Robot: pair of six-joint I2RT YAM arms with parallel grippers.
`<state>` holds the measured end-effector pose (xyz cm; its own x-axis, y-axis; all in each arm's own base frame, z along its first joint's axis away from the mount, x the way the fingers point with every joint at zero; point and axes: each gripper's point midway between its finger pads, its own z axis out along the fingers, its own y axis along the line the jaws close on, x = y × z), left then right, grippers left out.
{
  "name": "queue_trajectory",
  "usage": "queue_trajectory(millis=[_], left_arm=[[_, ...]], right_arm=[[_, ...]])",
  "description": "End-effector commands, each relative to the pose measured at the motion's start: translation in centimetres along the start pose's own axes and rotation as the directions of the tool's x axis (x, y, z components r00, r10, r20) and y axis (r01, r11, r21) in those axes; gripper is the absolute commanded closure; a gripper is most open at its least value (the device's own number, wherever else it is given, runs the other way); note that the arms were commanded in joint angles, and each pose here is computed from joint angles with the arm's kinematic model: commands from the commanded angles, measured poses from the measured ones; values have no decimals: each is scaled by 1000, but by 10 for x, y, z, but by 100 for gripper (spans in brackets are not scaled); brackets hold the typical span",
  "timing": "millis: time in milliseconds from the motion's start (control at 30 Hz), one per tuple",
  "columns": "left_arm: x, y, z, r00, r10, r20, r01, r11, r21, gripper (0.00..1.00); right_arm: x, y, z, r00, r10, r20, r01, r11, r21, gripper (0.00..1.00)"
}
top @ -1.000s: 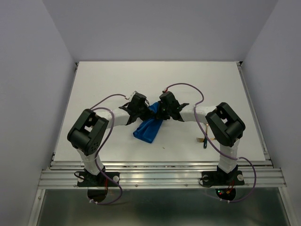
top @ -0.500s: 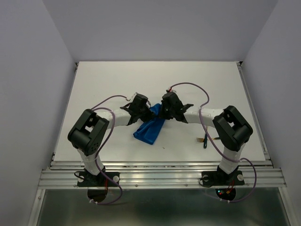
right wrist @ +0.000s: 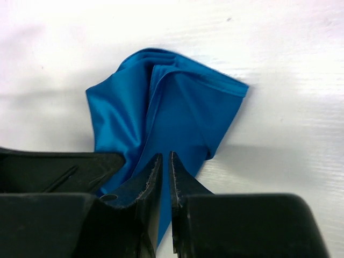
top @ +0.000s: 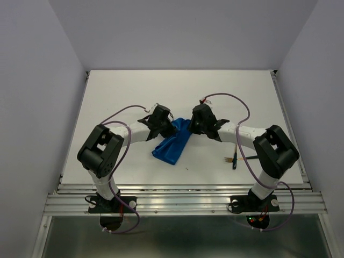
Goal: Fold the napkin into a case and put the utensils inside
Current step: Fold the 2/3-rectangle-folded napkin at the center of the board.
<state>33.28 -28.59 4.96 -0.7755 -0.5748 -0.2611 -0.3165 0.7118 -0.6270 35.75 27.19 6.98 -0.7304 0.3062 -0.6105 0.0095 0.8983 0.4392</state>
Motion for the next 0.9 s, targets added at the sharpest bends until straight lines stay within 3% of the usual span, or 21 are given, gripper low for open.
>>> queue_trajectory(millis=[0,200,567,867], left_arm=[[-19,-32,-22,995,74,69,-77,996,50,100],[-24,-33,-22,991,94,91,-97,995,31,100],[-23,-42,-17,988,132,85,-135,990,34,100],[-20,-60,-11,949,307,70,-308,951,7,100]], right_arm=[[-25,-10,4,999,16,47,-16,1000,10,85],[-48,-19,16,998,25,51,-25,1000,2,85],[-30,-27,44,999,-3,-42,4,1000,23,86],[-21,-28,53,997,12,-79,-9,1000,29,86]])
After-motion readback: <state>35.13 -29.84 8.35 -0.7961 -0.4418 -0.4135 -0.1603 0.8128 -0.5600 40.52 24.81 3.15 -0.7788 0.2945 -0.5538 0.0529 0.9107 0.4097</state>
